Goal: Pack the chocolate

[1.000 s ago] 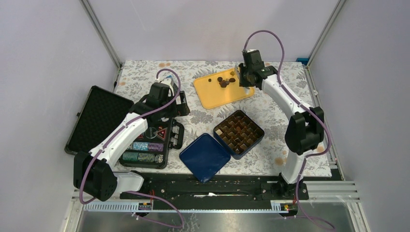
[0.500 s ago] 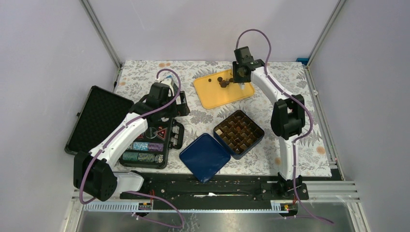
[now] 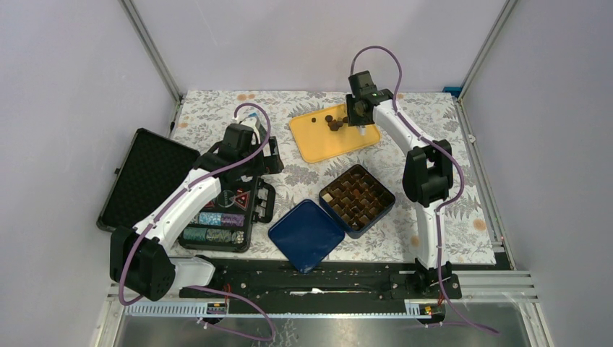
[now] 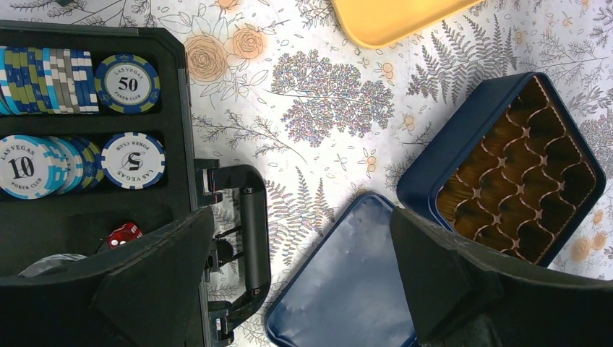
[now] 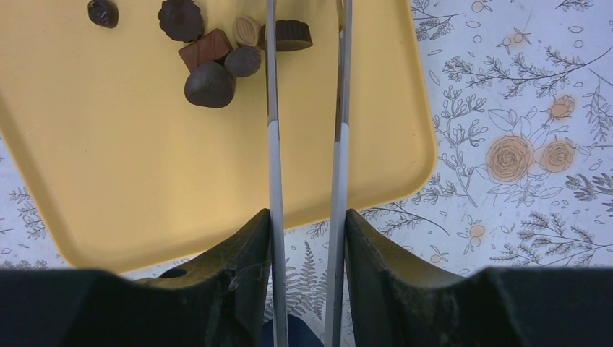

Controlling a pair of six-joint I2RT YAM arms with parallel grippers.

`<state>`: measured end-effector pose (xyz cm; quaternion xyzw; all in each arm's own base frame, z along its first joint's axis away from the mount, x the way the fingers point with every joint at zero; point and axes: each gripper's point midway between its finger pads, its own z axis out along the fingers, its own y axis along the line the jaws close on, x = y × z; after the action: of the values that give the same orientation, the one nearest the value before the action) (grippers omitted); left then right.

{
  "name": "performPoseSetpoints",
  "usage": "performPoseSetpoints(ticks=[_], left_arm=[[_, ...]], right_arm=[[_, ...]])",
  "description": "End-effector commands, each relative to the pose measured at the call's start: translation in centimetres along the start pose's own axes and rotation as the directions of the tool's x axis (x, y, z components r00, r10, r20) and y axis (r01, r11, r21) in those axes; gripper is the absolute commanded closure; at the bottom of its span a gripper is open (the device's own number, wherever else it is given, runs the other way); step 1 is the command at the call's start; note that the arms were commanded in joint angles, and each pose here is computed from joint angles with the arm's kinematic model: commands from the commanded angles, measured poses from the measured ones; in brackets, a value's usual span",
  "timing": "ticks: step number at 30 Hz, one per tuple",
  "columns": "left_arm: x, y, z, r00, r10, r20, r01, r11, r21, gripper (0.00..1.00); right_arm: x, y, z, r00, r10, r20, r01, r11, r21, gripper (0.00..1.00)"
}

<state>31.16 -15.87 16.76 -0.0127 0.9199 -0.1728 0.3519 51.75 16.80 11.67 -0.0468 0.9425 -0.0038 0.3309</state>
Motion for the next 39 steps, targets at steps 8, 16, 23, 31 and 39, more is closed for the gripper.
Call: performPoseSetpoints(ticks=[8, 16, 23, 31, 39], left_arm=[[-0.7, 0.0, -0.4, 0.999, 0.015, 0.039, -0.015, 1.000, 0.002, 0.01], [-0.8, 0.1, -0.4, 0.999, 0.020, 0.040, -0.020, 1.000, 0.000, 0.01], [-0.7, 0.1, -0.3, 0.999, 0.022, 0.039, -0.022, 1.000, -0.005, 0.01], [-0.8, 0.1, -0.3, 0.999, 0.022, 0.040, -0.022, 1.000, -0.003, 0.01], [-0.8, -0.1, -0.4, 0.999, 0.022, 0.037, -0.023, 1.000, 0.005, 0.01]], right_arm=[[-0.4, -0.1, 1.1, 0.992, -0.124, -0.002, 0.124, 0.990, 0.070, 0.56], [-0.5, -0.5, 1.9, 0.989, -0.148, -0.009, 0.148, 0.983, 0.111, 0.55], [-0.8, -0.3, 1.0, 0.991, -0.135, 0.002, 0.134, 0.986, 0.099, 0.66], [-0.8, 0.1, -0.5, 0.993, -0.117, 0.012, 0.116, 0.991, 0.071, 0.77], [-0.1, 0.0, -1.6, 0.995, -0.097, 0.014, 0.096, 0.994, 0.058, 0.61]])
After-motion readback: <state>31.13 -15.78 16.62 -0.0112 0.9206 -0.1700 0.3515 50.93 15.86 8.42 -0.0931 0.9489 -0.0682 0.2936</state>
